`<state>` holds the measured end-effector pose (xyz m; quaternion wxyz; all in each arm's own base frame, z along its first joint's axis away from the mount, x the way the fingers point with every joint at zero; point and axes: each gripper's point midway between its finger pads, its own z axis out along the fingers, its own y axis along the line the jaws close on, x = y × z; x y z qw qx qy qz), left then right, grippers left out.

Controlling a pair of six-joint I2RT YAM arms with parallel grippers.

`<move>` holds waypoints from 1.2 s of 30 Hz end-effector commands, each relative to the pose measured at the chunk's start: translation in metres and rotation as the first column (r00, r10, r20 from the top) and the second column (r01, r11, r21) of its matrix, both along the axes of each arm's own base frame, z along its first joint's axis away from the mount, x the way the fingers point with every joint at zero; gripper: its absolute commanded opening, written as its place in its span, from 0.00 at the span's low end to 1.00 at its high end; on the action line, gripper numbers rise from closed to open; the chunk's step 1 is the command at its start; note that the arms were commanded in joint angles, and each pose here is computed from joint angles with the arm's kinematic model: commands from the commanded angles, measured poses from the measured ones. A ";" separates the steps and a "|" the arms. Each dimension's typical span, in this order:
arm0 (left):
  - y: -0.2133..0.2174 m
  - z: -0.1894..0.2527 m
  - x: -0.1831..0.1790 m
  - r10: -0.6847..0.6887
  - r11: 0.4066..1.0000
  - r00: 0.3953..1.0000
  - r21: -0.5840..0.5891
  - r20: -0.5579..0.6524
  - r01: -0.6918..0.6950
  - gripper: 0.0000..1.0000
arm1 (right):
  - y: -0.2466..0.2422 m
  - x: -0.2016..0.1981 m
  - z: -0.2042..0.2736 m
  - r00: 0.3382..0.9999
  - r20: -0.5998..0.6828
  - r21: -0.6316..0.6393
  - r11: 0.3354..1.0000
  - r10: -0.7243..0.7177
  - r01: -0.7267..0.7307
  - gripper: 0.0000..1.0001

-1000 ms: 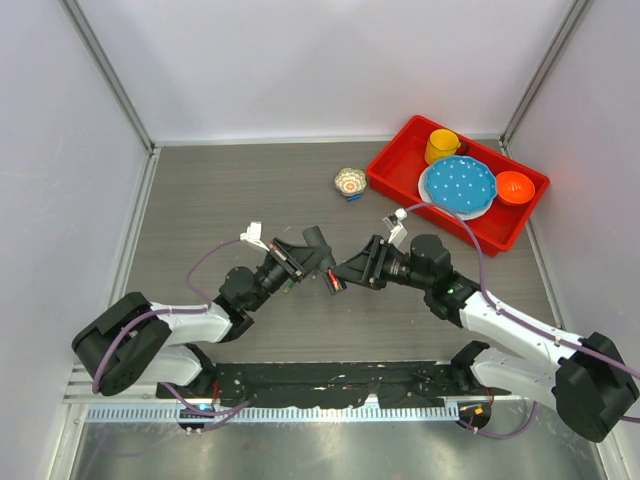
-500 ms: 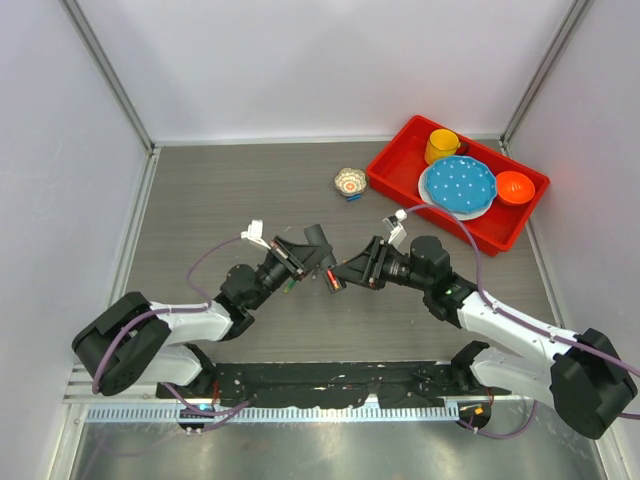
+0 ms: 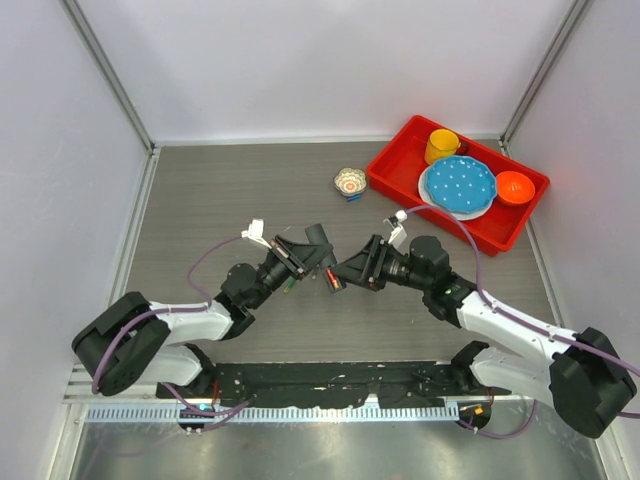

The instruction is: Load the batteries into the remote control

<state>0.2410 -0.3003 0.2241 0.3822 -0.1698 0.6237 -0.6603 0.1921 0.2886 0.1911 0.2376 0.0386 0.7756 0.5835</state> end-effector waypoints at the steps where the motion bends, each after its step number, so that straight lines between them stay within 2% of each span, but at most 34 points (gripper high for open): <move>1: 0.001 0.037 -0.003 0.001 0.997 0.996 -0.083 0.087 0.006 0.00 | -0.002 0.000 0.017 1.000 0.021 0.037 0.999 -0.010 0.009 0.61; 11: 0.004 0.035 -0.002 0.019 0.997 0.996 -0.074 0.085 -0.013 0.00 | -0.002 -0.010 0.020 0.997 0.055 0.010 0.999 0.050 -0.051 0.60; 24: 0.004 0.048 -0.001 0.023 0.995 0.994 -0.097 0.107 -0.013 0.00 | -0.002 -0.012 -0.004 0.998 0.007 -0.030 0.997 0.064 -0.064 0.46; 36: 0.007 0.057 0.005 0.067 0.991 0.992 -0.120 0.106 -0.054 0.00 | 0.003 -0.008 -0.013 0.999 -0.021 -0.063 0.997 0.042 -0.044 0.39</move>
